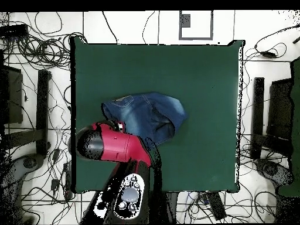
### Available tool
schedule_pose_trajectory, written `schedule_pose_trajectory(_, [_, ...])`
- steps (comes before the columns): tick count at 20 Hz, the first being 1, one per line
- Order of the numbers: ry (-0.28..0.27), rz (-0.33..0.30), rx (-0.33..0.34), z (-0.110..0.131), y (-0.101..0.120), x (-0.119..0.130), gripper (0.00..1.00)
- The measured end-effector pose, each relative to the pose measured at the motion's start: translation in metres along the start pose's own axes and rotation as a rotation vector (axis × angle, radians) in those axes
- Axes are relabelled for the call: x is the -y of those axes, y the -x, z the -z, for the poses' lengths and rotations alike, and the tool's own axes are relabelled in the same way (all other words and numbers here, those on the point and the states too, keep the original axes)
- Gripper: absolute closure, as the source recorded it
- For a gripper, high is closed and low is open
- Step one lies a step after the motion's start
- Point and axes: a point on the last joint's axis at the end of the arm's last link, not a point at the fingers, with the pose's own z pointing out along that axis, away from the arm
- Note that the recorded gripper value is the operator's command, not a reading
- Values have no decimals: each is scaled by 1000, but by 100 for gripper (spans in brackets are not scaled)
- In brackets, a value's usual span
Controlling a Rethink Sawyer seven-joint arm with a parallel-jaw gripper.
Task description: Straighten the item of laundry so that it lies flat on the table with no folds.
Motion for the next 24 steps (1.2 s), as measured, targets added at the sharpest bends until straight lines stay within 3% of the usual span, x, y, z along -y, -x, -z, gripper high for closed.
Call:
schedule_pose_trajectory(4, [10,-9,-42,25,-8,6,100])
schedule_pose_trajectory(17, [31,1,-143,68,-18,12,100])
schedule_pose_trajectory(24, [39,12,-162,96,-22,17,100])
